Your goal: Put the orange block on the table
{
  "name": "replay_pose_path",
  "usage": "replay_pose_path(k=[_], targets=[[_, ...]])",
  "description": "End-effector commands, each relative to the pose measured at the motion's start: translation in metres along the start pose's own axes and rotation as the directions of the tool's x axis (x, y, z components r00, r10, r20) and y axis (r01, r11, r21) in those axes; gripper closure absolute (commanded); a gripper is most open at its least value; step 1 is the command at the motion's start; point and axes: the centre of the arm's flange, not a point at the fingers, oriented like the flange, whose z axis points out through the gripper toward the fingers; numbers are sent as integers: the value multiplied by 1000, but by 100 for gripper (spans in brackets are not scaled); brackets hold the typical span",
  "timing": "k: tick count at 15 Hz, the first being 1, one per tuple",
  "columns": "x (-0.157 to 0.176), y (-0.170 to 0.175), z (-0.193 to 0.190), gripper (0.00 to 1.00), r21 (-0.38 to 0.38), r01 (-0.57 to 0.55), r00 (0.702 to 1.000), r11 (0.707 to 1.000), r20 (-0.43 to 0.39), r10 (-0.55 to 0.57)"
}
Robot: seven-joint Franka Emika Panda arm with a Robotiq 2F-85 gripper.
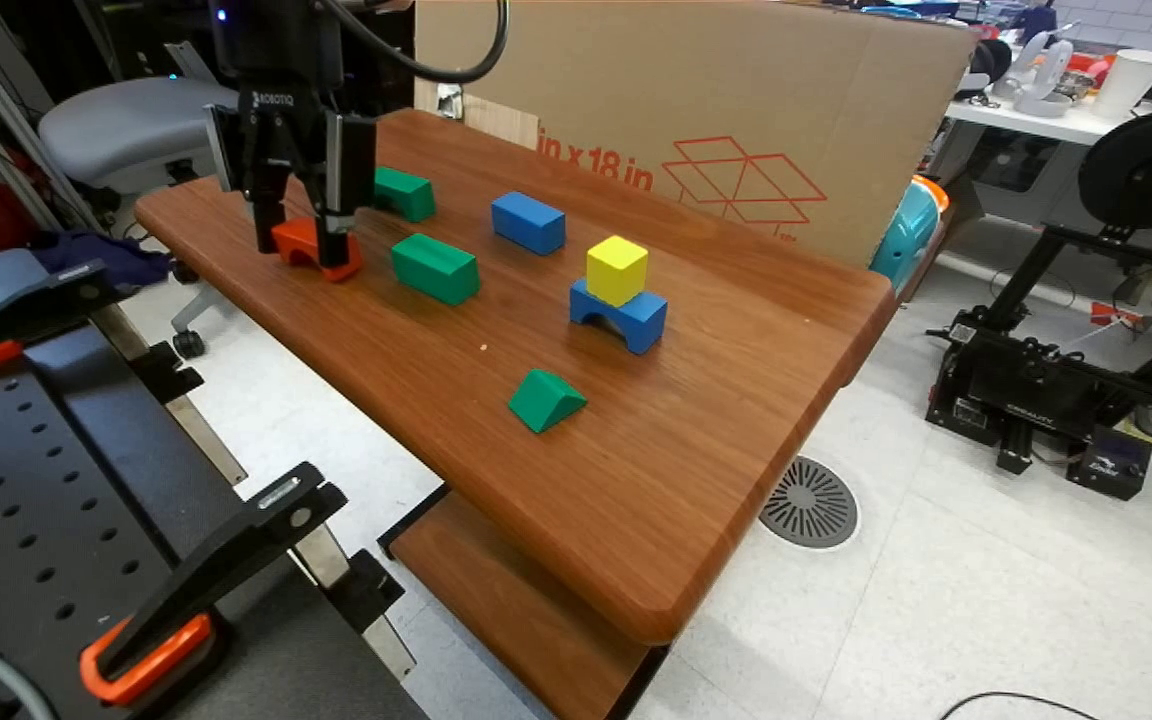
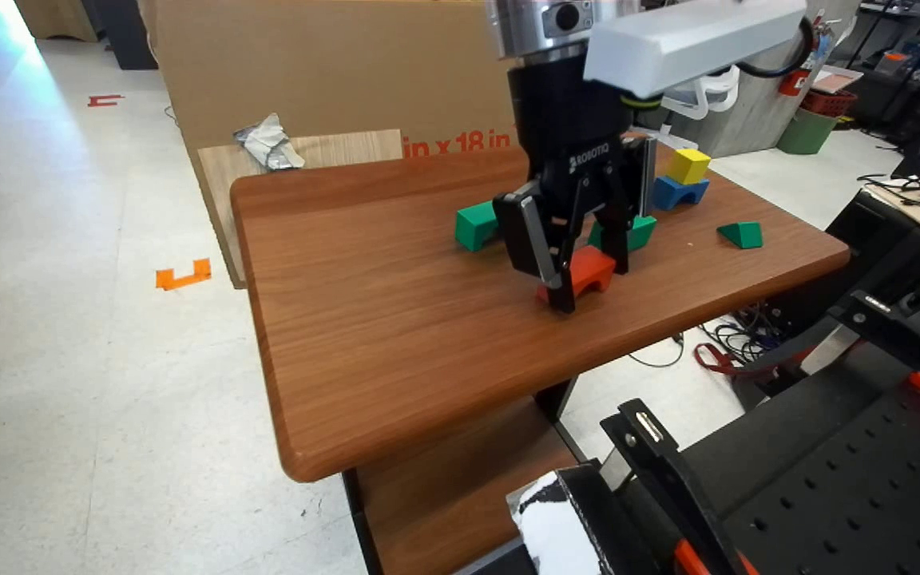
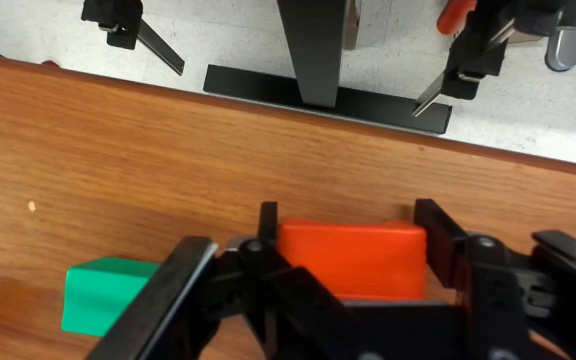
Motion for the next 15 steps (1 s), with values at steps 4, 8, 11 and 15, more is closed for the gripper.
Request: replay_pose_path(k=[4, 8, 11, 15], targets=[[-25, 8, -21, 0, 0, -16, 1000, 1000, -23, 16], [-84, 27, -65, 0, 41, -11, 994, 999, -106, 15], [-121, 59, -90, 0, 112, -68, 990, 991, -117, 81], [-113, 69, -89, 0, 116, -108, 989, 987, -92, 119]])
